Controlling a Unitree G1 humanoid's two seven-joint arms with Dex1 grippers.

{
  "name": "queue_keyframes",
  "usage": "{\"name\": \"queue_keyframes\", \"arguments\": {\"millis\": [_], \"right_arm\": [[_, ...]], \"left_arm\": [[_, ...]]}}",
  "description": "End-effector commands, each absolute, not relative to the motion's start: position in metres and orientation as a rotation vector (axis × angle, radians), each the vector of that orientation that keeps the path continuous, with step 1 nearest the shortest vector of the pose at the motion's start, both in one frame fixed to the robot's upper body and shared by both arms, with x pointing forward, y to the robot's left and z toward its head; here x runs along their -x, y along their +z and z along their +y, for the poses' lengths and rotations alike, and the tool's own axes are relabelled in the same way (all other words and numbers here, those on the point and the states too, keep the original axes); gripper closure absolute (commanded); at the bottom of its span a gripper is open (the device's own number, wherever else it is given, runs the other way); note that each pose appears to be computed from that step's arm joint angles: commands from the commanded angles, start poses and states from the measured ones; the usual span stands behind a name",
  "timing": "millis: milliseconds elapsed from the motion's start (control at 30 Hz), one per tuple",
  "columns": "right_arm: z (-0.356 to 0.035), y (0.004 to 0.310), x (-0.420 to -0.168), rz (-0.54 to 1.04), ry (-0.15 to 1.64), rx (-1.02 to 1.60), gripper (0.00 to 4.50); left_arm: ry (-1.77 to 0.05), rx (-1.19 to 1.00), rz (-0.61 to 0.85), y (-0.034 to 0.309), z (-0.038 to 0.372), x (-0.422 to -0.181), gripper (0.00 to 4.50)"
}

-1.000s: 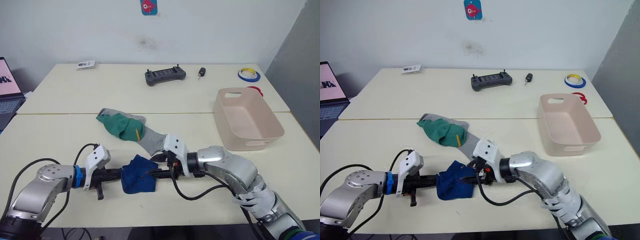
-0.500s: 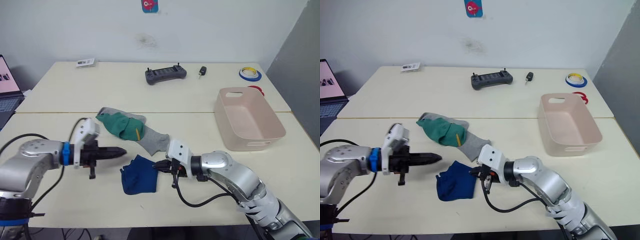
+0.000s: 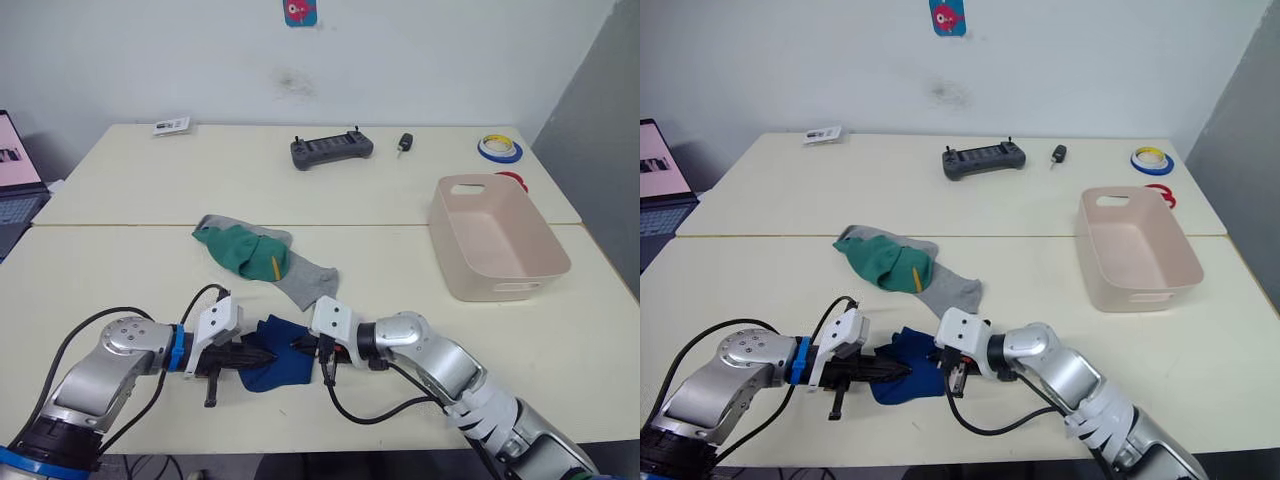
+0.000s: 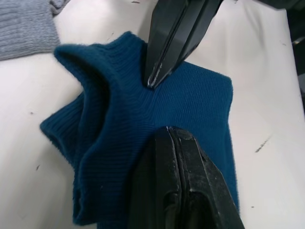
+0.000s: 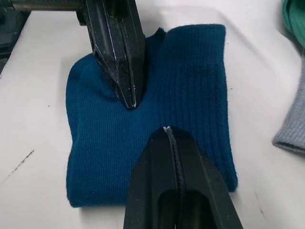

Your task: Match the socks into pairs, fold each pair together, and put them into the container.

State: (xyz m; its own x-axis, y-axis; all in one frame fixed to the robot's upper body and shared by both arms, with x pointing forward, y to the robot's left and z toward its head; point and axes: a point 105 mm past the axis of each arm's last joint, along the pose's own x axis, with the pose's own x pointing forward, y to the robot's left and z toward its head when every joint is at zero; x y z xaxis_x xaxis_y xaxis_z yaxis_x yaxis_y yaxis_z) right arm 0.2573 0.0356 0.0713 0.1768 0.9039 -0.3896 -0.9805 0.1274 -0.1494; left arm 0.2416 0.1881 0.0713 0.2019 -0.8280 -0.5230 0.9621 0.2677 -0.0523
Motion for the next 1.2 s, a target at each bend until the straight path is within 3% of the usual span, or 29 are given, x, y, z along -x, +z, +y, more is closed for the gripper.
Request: {"name": "queue_keyframes", "arguments": {"millis": [33,200,333,533,900,1200], "right_arm": [[0.018,0.065,-0.267,0.241,1.327,0.437,4.49],[0.012,0.085,-0.267,0.159,1.311,0.391,4.49],[0.014,0.112,-0.251,0.066,1.373,0.337,4.49],[0.021,0.124,-0.247,0.025,1.400,0.334,4.49],[0.055,0.089,-0.240,0.114,1.540,0.432,4.49],[0.022,0.057,-0.238,0.237,1.523,0.514,4.49]], "left_arm": [[-1.241,-0.297,0.612,0.043,0.197,-0.232,4.50],[-1.260,-0.269,0.576,0.049,0.193,-0.228,4.50],[-1.286,-0.220,0.470,0.086,0.183,-0.235,4.50],[-1.221,-0.227,0.397,0.121,0.180,-0.258,4.50],[-1.219,-0.304,0.524,0.081,0.188,-0.249,4.50],[-1.160,-0.317,0.549,0.068,0.199,-0.250,4.50]]}}
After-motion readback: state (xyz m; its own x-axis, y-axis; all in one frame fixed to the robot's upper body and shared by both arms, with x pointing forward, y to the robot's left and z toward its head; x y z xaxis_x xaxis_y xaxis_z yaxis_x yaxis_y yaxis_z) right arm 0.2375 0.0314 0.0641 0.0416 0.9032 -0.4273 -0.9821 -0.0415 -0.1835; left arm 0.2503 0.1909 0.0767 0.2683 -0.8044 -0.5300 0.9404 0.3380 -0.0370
